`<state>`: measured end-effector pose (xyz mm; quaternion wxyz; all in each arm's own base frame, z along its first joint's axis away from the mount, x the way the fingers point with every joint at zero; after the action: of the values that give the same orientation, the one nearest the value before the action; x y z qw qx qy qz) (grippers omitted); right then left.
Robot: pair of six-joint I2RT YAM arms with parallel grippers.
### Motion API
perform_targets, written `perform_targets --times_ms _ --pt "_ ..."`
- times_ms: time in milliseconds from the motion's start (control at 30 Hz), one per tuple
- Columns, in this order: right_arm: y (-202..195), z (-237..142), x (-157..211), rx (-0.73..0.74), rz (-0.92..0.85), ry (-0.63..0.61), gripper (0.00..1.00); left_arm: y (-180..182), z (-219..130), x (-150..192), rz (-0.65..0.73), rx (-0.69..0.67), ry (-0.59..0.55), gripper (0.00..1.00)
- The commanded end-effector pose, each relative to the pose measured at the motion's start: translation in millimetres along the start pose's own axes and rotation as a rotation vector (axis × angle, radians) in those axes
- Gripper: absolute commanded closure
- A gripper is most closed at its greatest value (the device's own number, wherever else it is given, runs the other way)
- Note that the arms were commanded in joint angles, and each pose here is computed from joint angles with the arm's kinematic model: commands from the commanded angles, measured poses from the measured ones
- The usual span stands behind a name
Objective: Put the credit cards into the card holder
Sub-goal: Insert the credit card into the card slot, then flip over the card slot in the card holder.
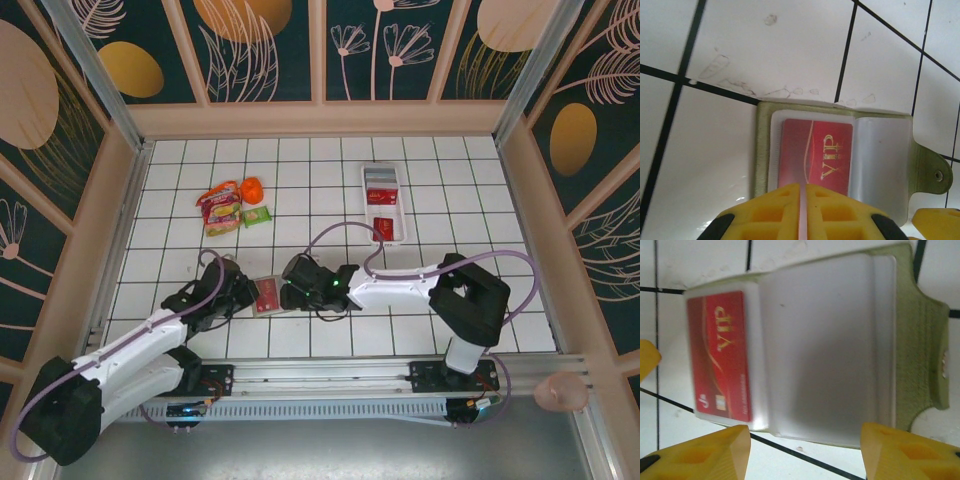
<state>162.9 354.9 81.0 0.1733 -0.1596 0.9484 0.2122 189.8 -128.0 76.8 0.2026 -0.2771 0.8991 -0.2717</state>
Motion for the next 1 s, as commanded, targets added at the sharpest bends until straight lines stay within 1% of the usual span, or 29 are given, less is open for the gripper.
perform_targets --times_ms 0,433,767,967 --pt "2.8 -1.4 -4.4 -0.001 0.037 -0.028 0.39 -4.8 4.6 2.8 -0.002 0.032 0.026 0.89" --pt "5.3 19.3 -8.9 0.001 0.026 -0.013 0.42 18.9 11.8 9.5 -0.019 -0.022 0.027 0.92" --pt "18.4 29.4 -14.7 -0.058 0.031 -0.017 0.42 31.7 15.9 14.5 -0.028 -0.046 0.036 0.94" --pt "34.9 26.1 -30.8 -0.145 0.046 -0.094 0.43 32.2 12.8 13.8 -0.040 -0.046 0.027 0.95"
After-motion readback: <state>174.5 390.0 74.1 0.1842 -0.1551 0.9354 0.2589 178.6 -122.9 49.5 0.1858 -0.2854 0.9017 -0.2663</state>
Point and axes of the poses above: each hand's point on the last joint's axis, 136 mm out from that joint toward the fingers, its own z axis out along the fingers, its own y axis along the line the jaws close on, x = y × z, the point moved 4 cm from there along -z, back along the fingers, and after that the axes turned 12 degrees about -z, right-handed, at the moved point
